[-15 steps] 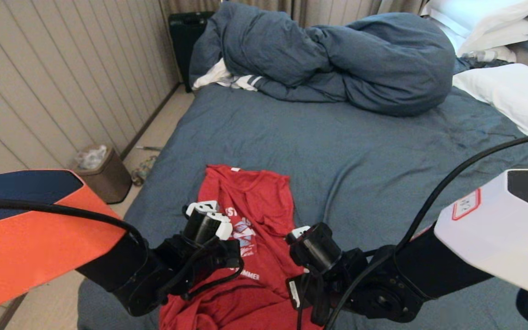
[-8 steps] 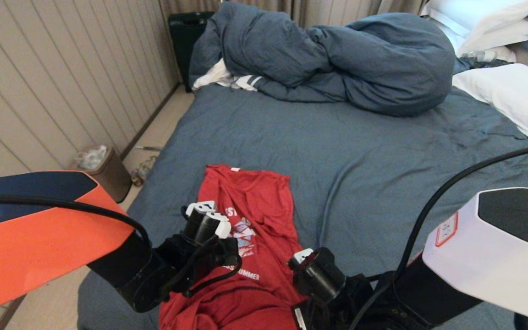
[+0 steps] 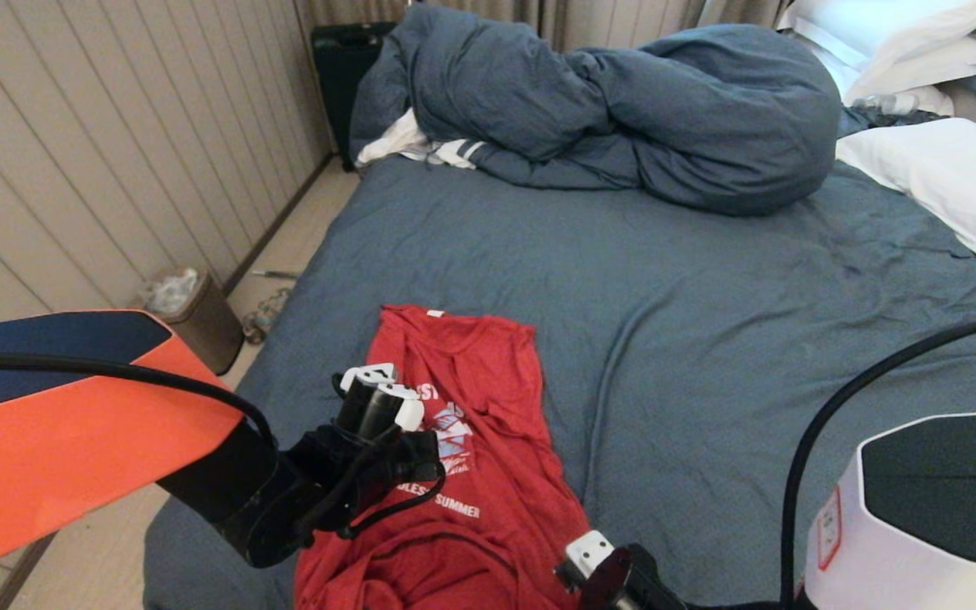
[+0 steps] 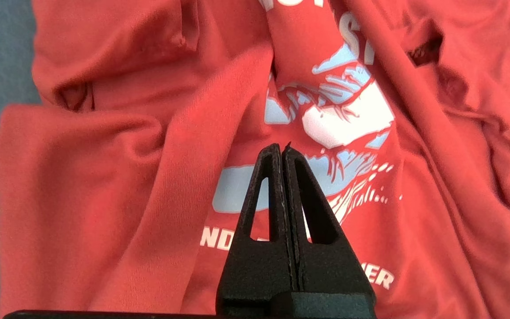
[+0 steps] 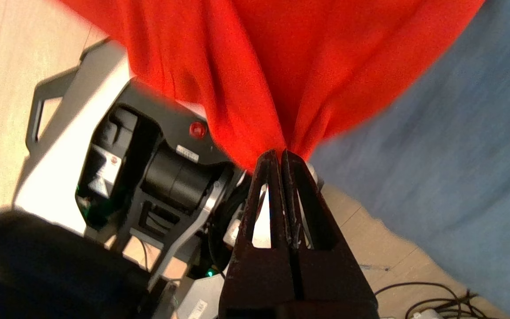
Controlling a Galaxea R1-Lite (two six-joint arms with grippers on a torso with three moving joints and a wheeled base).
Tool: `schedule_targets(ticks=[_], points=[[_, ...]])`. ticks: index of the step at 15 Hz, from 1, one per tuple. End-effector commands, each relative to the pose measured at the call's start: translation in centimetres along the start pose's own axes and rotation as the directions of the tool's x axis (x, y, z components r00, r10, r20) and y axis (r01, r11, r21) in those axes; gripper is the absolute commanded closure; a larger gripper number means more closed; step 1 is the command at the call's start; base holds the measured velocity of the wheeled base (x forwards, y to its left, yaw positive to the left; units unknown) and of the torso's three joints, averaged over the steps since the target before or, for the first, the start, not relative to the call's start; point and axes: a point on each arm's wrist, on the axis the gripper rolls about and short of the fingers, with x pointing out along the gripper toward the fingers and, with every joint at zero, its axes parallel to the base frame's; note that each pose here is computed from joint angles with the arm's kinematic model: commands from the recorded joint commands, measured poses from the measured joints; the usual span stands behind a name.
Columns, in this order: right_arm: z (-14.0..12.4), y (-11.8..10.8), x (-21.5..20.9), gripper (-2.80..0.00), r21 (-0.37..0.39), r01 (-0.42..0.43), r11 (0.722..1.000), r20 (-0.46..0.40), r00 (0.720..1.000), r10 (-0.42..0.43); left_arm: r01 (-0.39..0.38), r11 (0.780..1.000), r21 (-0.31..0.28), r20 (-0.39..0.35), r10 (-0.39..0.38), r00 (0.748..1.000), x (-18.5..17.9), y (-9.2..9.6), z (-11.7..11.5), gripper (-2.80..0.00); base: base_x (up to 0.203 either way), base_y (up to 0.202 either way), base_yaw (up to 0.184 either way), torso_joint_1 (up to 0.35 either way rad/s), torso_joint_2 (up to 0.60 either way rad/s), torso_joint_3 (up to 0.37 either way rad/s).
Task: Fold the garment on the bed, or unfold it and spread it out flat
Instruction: Unford the red T-shirt
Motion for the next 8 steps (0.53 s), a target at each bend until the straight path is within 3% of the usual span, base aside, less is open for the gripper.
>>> schedule_targets(ticks=[1,4,8], points=[[-1.5,-0.1,0.0,0.0,-0.018,0.004,1.0,-0.029,1.0,-0.004,0.003,1.0,-0.007,0.012,-0.003,1.0,-0.2,-0.1,0.3,0.0,0.0,0.0,0.0,0.0,0.0,0.0],[-1.7,-0.3,-0.8,0.0,0.017,-0.029,0.999,0.059,0.998,0.027,0.007,1.0,-0.009,0.019,-0.007,1.0,-0.5,-0.1,0.5,0.0,0.0,0.0,0.0,0.0,0.0,0.0],[1.9,-1.0,-4.2,0.0,0.068,-0.088,0.994,0.275,0.959,0.066,0.015,1.0,-0.009,0.028,-0.014,0.999,-1.5,-0.1,1.0,0.0,0.0,0.0,0.0,0.0,0.0,0.0]])
